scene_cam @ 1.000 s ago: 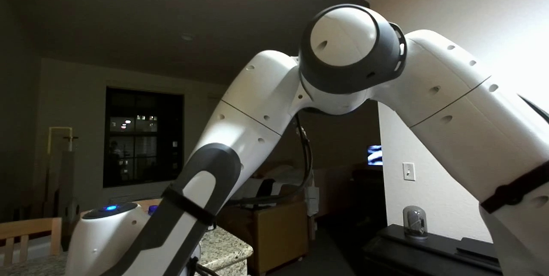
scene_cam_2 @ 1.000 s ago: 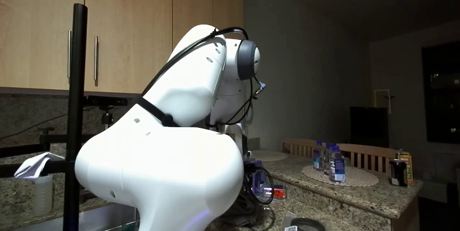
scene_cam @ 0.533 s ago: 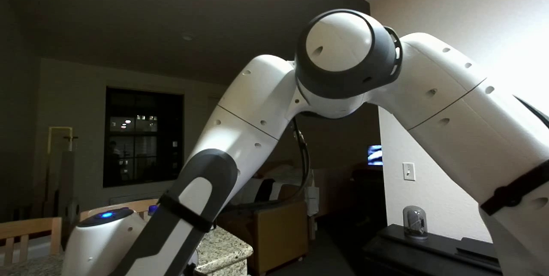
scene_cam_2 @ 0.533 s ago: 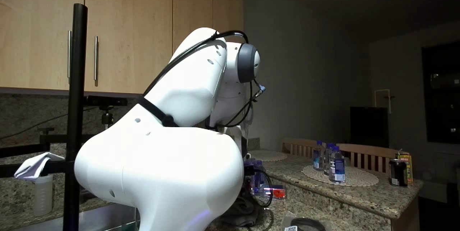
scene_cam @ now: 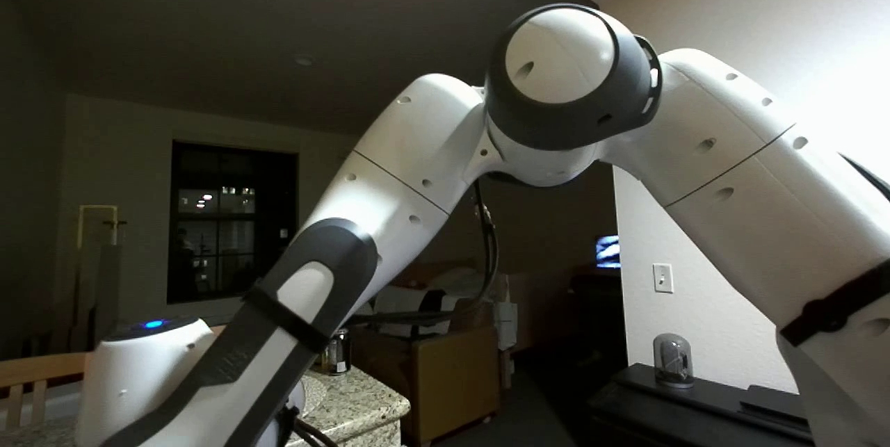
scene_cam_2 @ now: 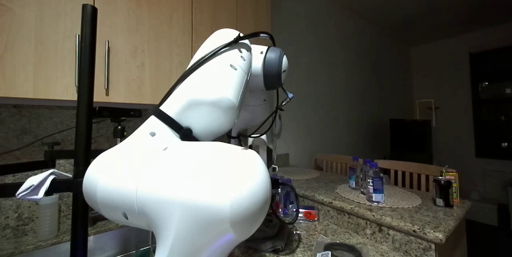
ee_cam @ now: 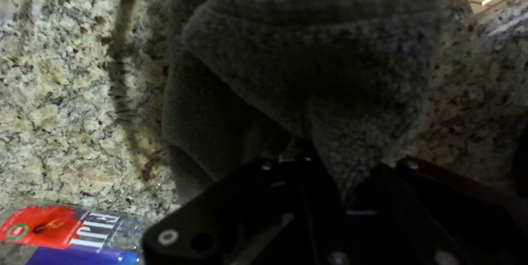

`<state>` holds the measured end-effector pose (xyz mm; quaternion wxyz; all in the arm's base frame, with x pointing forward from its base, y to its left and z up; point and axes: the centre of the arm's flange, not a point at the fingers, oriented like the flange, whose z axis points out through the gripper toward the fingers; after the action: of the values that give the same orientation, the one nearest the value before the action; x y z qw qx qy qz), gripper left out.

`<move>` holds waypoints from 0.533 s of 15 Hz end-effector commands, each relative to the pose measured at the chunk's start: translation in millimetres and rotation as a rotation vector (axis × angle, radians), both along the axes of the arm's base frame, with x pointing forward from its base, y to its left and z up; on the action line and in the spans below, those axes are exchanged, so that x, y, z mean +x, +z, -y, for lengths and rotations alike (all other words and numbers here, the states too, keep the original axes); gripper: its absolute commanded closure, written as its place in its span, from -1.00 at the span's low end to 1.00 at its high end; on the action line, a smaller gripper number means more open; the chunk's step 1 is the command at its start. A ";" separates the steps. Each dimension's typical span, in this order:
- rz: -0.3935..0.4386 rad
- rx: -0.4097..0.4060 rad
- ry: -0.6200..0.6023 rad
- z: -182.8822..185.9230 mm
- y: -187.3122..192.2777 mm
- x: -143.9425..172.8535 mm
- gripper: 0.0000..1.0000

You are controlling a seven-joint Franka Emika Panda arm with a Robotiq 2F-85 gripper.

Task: Move the grey towel to the right

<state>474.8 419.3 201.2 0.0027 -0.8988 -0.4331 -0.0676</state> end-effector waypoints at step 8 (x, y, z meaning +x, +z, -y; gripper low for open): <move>0.015 0.052 -0.198 6.5 129.9 24.4 0.84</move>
<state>496.2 425.5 294.2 0.0113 -0.9246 -0.3708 -0.0865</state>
